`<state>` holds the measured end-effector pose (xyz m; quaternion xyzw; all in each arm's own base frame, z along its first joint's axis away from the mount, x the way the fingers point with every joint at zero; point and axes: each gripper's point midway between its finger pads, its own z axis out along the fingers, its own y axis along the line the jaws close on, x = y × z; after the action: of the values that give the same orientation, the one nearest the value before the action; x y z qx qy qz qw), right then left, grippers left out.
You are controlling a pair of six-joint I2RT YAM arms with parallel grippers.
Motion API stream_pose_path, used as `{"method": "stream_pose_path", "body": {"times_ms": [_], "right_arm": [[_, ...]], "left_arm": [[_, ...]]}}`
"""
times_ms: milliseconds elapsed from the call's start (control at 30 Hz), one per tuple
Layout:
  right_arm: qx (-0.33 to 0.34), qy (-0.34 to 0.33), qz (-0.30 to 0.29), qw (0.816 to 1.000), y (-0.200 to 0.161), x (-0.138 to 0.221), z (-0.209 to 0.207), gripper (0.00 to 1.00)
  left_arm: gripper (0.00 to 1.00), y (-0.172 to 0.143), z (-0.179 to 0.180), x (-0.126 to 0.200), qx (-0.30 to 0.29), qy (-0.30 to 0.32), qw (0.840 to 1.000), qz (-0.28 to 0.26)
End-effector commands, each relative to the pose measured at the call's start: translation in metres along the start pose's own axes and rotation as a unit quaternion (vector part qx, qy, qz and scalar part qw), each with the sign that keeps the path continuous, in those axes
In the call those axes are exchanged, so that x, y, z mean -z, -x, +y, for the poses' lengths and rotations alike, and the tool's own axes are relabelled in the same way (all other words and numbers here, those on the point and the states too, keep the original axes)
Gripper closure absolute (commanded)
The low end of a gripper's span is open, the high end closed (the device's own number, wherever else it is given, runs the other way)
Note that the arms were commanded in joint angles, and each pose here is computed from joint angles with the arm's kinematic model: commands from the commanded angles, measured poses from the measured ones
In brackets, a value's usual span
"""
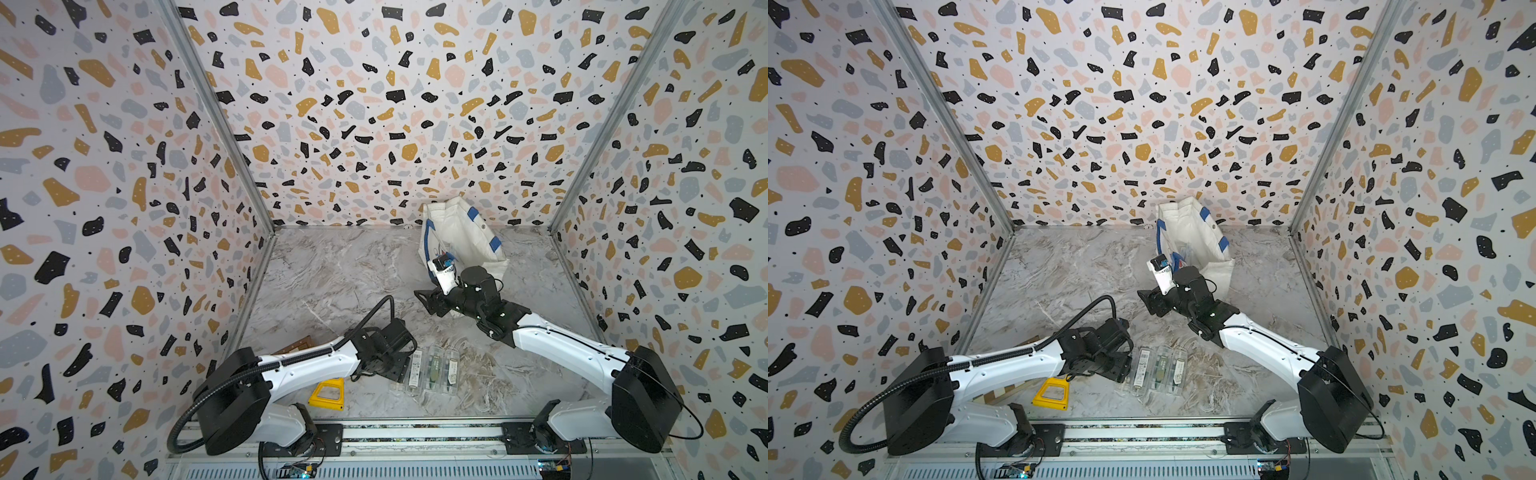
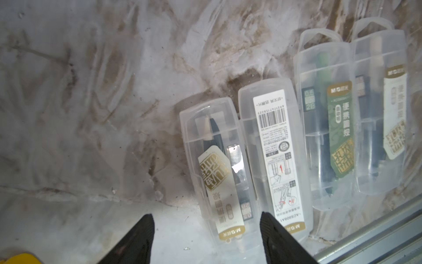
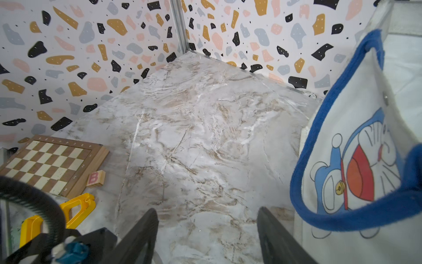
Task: Put the compass set into the canvas bag
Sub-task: Pick up the compass set at the center of the board.
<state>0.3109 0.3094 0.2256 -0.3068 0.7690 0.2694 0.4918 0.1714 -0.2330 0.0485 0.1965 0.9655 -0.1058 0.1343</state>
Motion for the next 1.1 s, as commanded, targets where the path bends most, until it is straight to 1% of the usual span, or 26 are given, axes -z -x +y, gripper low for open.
{"method": "stream_pose_path", "body": {"times_ms": [0, 33, 133, 333, 433, 600, 767, 900, 967, 1000, 1067], "right_arm": [[0.004, 0.021, -0.03, 0.999, 0.018, 0.009, 0.009, 0.29], [0.003, 0.023, -0.029, 0.999, 0.017, 0.008, 0.01, 0.29], [0.001, 0.027, -0.026, 0.999, 0.014, 0.007, 0.01, 0.29], [-0.002, 0.029, -0.025, 0.999, 0.012, 0.008, 0.011, 0.29], [-0.004, 0.03, -0.025, 0.999, 0.011, 0.007, 0.011, 0.29], [-0.006, 0.031, -0.02, 0.999, 0.009, 0.003, 0.011, 0.29], [-0.01, 0.031, -0.014, 0.999, 0.004, -0.001, 0.01, 0.28], [-0.015, 0.038, -0.008, 0.999, 0.002, -0.004, 0.012, 0.28], [-0.017, 0.04, -0.007, 0.999, 0.002, -0.005, 0.013, 0.28], [-0.019, 0.04, -0.006, 0.999, 0.002, -0.005, 0.013, 0.28], [-0.026, 0.04, -0.002, 0.999, 0.001, -0.006, 0.013, 0.28]], "left_arm": [[0.26, 0.009, -0.007, 0.0, 0.007, 0.0, 1.0, -0.011], [0.26, 0.008, -0.008, -0.002, 0.007, 0.002, 1.0, -0.009], [0.31, 0.006, -0.007, -0.007, 0.008, 0.013, 1.0, -0.003], [0.3, 0.0, -0.012, -0.02, -0.006, 0.02, 1.0, 0.018], [0.3, -0.004, -0.01, -0.025, -0.01, 0.034, 0.999, 0.028], [0.35, -0.009, 0.002, -0.025, 0.0, 0.062, 0.998, 0.032], [0.44, -0.019, 0.01, -0.027, 0.008, 0.068, 0.997, 0.034], [0.62, -0.016, 0.004, -0.025, 0.002, 0.047, 0.999, 0.019], [0.68, -0.012, 0.003, -0.022, -0.004, 0.041, 0.999, 0.005], [0.69, -0.009, 0.003, -0.02, -0.005, 0.039, 0.999, -0.005], [0.73, 0.0, 0.006, -0.012, -0.005, 0.043, 0.998, -0.037]]}}
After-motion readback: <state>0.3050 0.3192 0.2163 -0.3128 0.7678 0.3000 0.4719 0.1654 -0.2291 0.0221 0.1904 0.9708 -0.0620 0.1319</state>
